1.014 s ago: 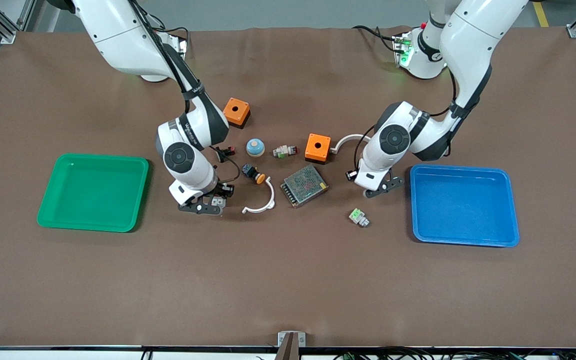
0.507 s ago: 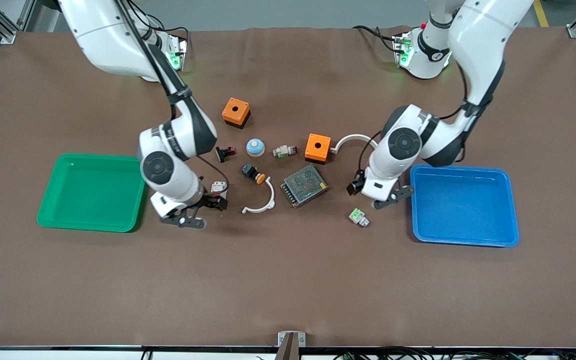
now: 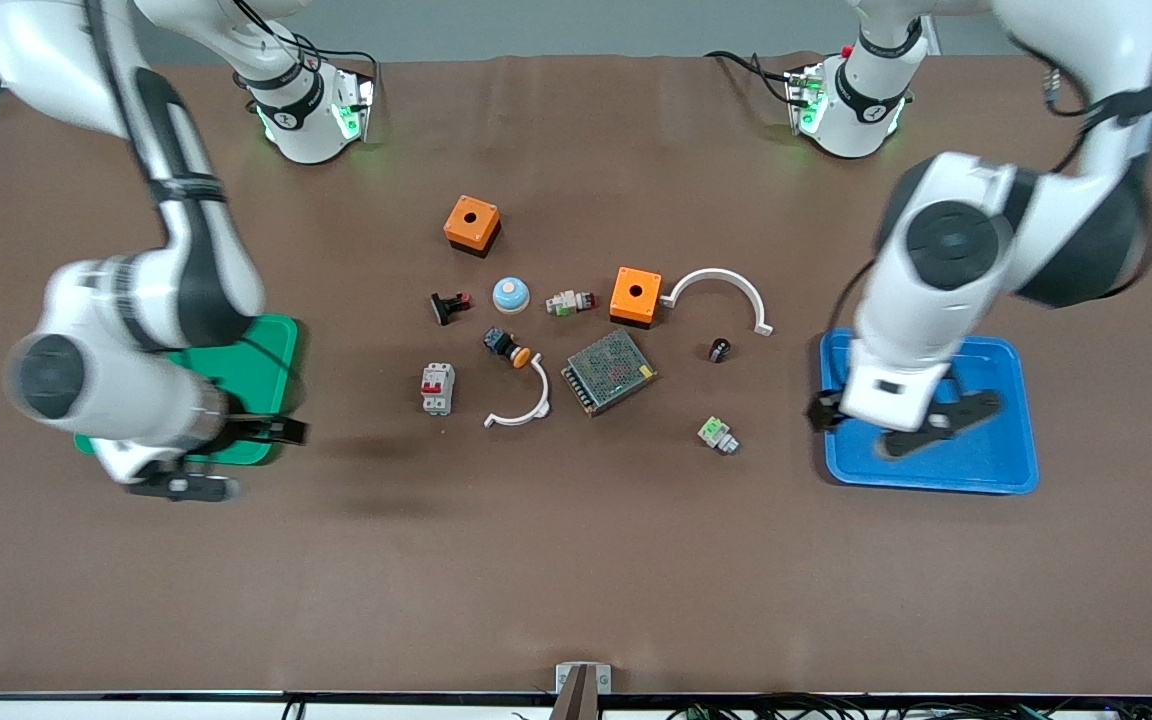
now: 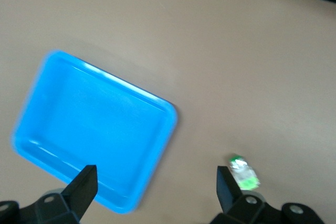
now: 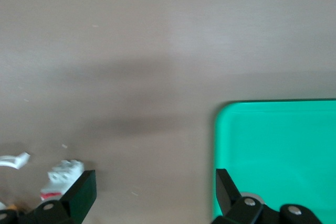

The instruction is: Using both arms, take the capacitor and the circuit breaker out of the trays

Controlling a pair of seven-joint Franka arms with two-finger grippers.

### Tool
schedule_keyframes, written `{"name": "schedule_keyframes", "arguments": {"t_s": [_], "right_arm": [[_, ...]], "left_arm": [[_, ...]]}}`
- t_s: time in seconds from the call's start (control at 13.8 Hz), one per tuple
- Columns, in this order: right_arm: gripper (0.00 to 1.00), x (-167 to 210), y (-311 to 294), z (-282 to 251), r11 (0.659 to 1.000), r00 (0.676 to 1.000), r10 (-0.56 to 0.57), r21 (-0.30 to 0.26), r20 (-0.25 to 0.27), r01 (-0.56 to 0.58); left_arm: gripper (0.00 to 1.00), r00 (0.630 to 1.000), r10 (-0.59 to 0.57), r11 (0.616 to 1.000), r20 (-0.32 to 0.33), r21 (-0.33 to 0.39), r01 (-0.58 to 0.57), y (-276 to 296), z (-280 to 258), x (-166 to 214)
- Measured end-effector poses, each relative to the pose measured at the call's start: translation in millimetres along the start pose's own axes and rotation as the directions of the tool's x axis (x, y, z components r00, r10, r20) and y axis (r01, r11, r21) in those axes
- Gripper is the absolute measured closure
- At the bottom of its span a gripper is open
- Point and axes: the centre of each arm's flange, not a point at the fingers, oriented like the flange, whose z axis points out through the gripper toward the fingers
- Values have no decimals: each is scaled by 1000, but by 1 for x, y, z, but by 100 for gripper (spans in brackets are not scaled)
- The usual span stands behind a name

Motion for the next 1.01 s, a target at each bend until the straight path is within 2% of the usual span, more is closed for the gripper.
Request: {"name": "schedule_keyframes", "arguments": {"t_s": [0.14, 0.36, 0.58, 0.8, 1.01], "right_arm": [[0, -6, 39, -29, 999, 999, -19, -37, 26, 20], [0, -13, 62, -62, 997, 999, -24, -68, 44, 27], [0, -15, 74, -91, 997, 999, -10, -74, 48, 13], [0, -15, 89, -108, 997, 999, 12, -70, 30, -10], [0, -17, 90, -116, 998, 1000, 14, -68, 23, -13]], "left_arm": [[0, 998, 69, 998, 8, -2, -69, -46, -33, 21], [0, 984, 176, 982, 13, -66, -175, -114, -80, 34], [0, 961, 268, 963, 61, -43, -266, -154, -122, 14], [0, 948, 292, 955, 129, -100, -280, -192, -144, -5], [0, 945, 297, 951, 136, -129, -280, -205, -151, -20]]}}
